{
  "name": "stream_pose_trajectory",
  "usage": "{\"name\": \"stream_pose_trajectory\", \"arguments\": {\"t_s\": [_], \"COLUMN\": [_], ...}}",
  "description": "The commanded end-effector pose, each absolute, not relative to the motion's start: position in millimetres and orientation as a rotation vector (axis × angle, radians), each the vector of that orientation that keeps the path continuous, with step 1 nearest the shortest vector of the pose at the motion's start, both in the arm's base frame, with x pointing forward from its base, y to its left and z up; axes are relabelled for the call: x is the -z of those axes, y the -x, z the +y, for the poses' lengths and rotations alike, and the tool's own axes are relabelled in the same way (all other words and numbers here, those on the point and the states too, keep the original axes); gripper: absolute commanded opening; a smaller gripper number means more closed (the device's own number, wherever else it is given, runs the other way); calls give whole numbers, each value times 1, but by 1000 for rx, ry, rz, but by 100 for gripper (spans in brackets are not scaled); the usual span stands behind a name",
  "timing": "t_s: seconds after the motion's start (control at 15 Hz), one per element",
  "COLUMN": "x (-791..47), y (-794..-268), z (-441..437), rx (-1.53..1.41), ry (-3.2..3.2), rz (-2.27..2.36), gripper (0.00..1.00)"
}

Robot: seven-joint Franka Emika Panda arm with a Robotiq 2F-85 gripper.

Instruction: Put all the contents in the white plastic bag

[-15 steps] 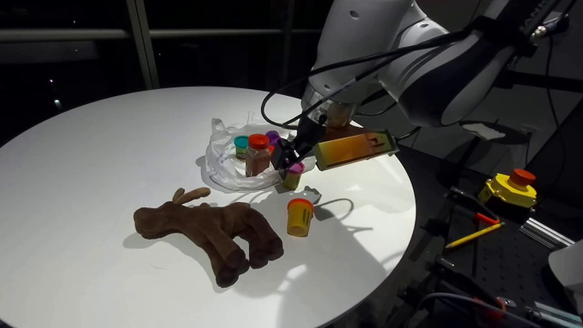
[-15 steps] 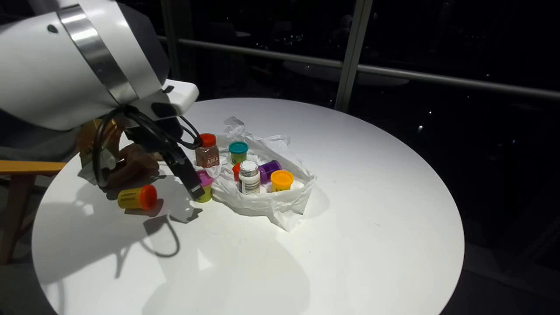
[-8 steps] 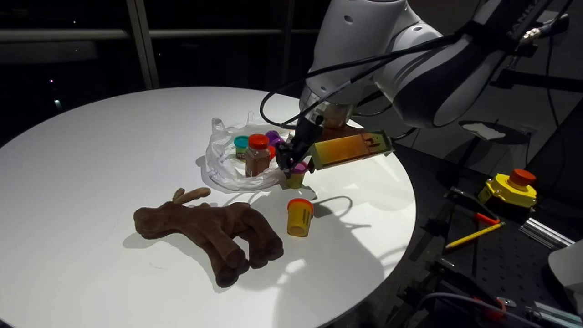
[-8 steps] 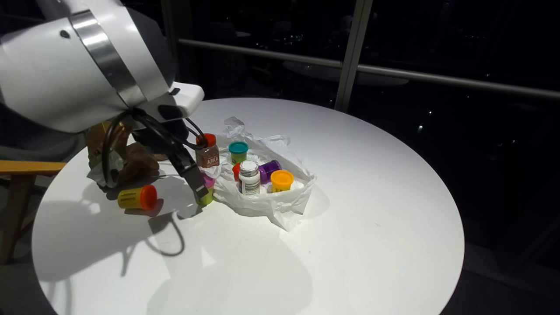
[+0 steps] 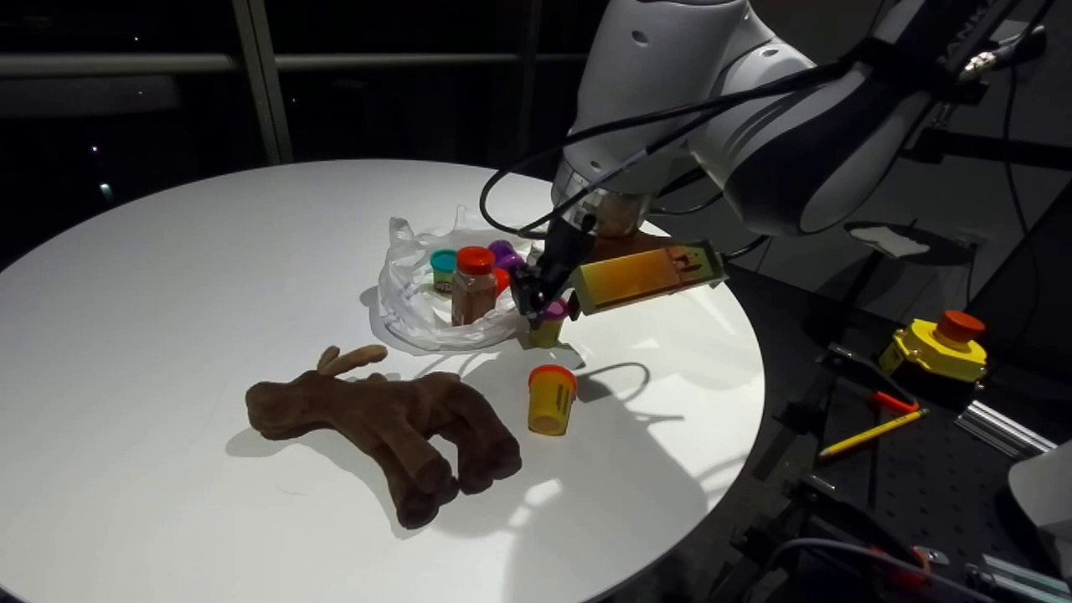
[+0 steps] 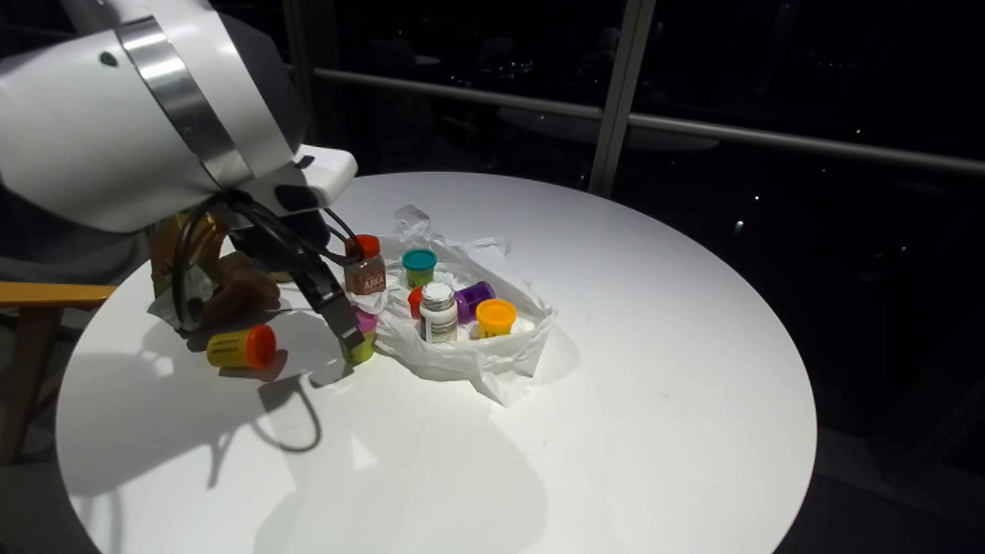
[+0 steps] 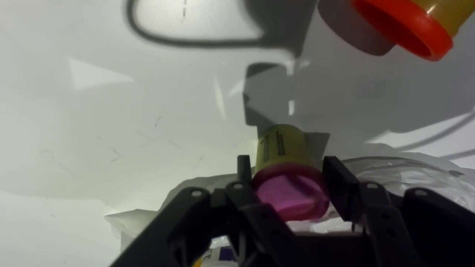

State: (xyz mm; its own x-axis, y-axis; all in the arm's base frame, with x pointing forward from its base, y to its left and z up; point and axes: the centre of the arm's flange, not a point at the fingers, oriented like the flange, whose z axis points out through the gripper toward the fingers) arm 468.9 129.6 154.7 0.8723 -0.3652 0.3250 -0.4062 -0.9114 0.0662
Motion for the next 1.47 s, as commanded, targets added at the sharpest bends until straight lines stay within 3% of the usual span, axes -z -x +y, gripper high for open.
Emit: {"name": "stream_pose_trajectory", "arguments": {"t_s": [0.0, 0.33, 0.73, 1.4], "x": [-199, -272, -321, -243], "y": [-457, -470, -523, -608], "z": [141, 153, 145, 108], "rx": [-483, -567, -781, -647], "ry": [-2839, -2757, -2744, -2868], "rz": [-611, -688, -795, -861], "gripper": [22, 22, 22, 22]}}
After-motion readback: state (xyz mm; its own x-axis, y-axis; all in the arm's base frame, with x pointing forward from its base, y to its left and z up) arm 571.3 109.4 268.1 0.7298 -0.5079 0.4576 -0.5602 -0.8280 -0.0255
